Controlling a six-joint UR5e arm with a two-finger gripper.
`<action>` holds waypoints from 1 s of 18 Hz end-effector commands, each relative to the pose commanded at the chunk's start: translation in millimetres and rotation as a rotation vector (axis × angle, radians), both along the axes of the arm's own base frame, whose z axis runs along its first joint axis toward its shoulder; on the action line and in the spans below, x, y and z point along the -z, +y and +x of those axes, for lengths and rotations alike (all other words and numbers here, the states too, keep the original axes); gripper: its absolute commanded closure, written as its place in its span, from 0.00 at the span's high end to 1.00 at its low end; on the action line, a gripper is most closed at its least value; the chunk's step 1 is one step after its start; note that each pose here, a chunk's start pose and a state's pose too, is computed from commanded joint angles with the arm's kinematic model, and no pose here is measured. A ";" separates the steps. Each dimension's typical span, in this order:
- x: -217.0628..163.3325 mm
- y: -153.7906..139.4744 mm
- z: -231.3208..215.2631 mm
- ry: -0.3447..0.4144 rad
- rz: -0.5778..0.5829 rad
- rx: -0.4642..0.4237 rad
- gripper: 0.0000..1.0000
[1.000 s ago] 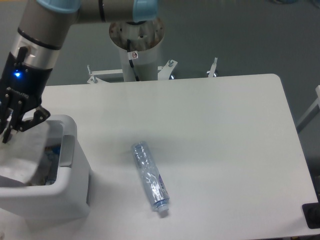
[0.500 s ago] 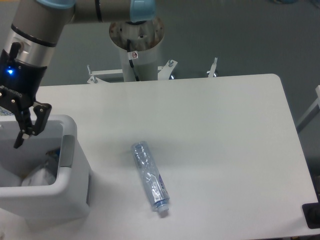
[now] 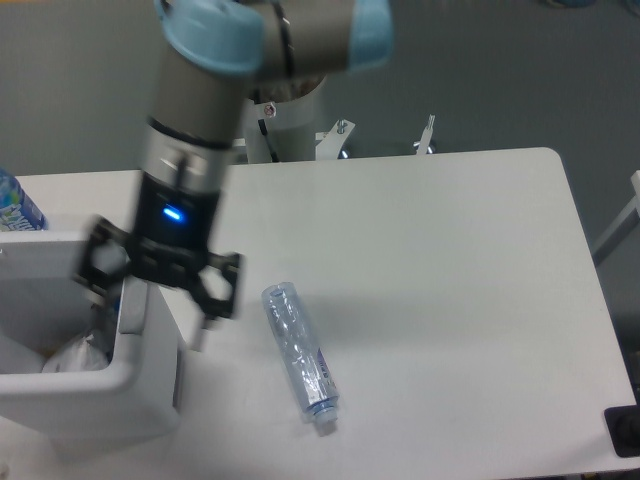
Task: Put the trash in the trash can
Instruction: 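Move the open gripper over the clear plastic bottle and lower it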
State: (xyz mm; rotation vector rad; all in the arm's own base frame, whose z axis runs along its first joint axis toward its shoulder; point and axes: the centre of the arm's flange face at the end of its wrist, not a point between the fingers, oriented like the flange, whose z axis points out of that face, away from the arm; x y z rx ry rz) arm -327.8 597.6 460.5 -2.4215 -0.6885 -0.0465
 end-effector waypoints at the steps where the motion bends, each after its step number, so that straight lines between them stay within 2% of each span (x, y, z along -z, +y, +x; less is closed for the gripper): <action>1: 11.2 -1.1 -9.0 -0.006 -0.020 -0.018 1.00; 3: 32.0 -2.2 -24.5 -0.026 -0.056 -0.072 1.00; 6: 85.4 4.7 -43.3 -0.020 -0.164 -0.117 1.00; 8: 125.1 12.1 -51.4 -0.053 -0.212 -0.119 1.00; 12: 180.3 18.2 -60.0 -0.092 -0.285 -0.124 1.00; 18: 223.0 17.9 -71.7 -0.103 -0.352 -0.153 1.00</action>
